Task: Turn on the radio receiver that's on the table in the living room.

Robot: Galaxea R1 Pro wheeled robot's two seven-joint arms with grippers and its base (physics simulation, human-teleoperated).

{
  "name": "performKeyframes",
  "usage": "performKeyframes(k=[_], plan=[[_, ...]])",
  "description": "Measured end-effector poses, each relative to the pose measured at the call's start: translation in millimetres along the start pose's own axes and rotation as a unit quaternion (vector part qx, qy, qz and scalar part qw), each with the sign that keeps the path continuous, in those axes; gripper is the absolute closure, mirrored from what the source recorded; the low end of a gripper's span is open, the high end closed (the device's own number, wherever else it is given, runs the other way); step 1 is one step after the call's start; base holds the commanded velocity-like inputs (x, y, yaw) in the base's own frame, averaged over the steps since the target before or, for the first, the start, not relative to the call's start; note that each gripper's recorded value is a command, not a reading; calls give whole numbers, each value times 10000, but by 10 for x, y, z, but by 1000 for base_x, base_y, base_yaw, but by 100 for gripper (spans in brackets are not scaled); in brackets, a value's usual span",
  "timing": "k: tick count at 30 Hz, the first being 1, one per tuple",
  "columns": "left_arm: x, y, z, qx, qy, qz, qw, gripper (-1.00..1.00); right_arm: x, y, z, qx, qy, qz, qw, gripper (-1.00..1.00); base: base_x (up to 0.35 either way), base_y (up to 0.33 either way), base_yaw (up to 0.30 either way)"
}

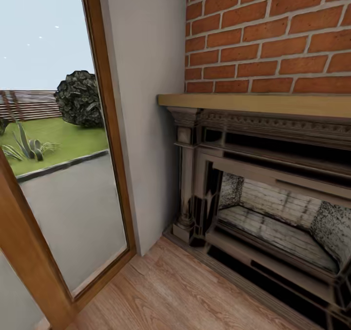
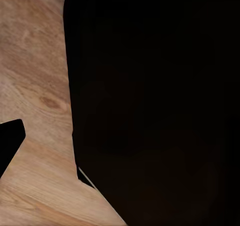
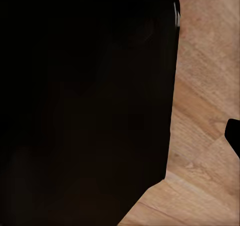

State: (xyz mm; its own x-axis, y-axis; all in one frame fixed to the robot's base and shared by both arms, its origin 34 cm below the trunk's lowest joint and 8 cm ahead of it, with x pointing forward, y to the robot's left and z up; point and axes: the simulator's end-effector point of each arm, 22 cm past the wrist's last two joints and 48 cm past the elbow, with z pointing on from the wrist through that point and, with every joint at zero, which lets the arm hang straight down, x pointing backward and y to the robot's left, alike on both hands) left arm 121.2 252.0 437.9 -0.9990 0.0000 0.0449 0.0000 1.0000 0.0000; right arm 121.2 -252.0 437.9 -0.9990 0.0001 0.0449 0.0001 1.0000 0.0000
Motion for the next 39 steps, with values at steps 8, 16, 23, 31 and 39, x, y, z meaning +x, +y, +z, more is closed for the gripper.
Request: performKeyframes(k=[8, 16, 23, 31, 39], plan=[[286, -313, -12, 203, 157, -38, 9997, -100, -304, 306, -12, -188, -195, -20, 9996, -100, 0, 0, 0], [545, -652, -46, 418, 315, -49, 9986, -100, -333, 480, -22, -298, -223, -24, 9993, -100, 0, 0, 0], [348, -844, -57, 544, 7, -77, 9985, -100, -584, 299, -31, -187, -561, -51, 9982, -100, 0, 0, 0], [-300, -763, -81, 475, -827, -100, 9954, -100, -1215, -32, -128, 51, -1230, -320, 9919, -100, 0, 0, 66], [-1268, -727, -288, 441, -1851, -101, 9817, -100, -2187, -323, -470, 399, -2250, -939, 9690, -100, 0, 0, 281]])
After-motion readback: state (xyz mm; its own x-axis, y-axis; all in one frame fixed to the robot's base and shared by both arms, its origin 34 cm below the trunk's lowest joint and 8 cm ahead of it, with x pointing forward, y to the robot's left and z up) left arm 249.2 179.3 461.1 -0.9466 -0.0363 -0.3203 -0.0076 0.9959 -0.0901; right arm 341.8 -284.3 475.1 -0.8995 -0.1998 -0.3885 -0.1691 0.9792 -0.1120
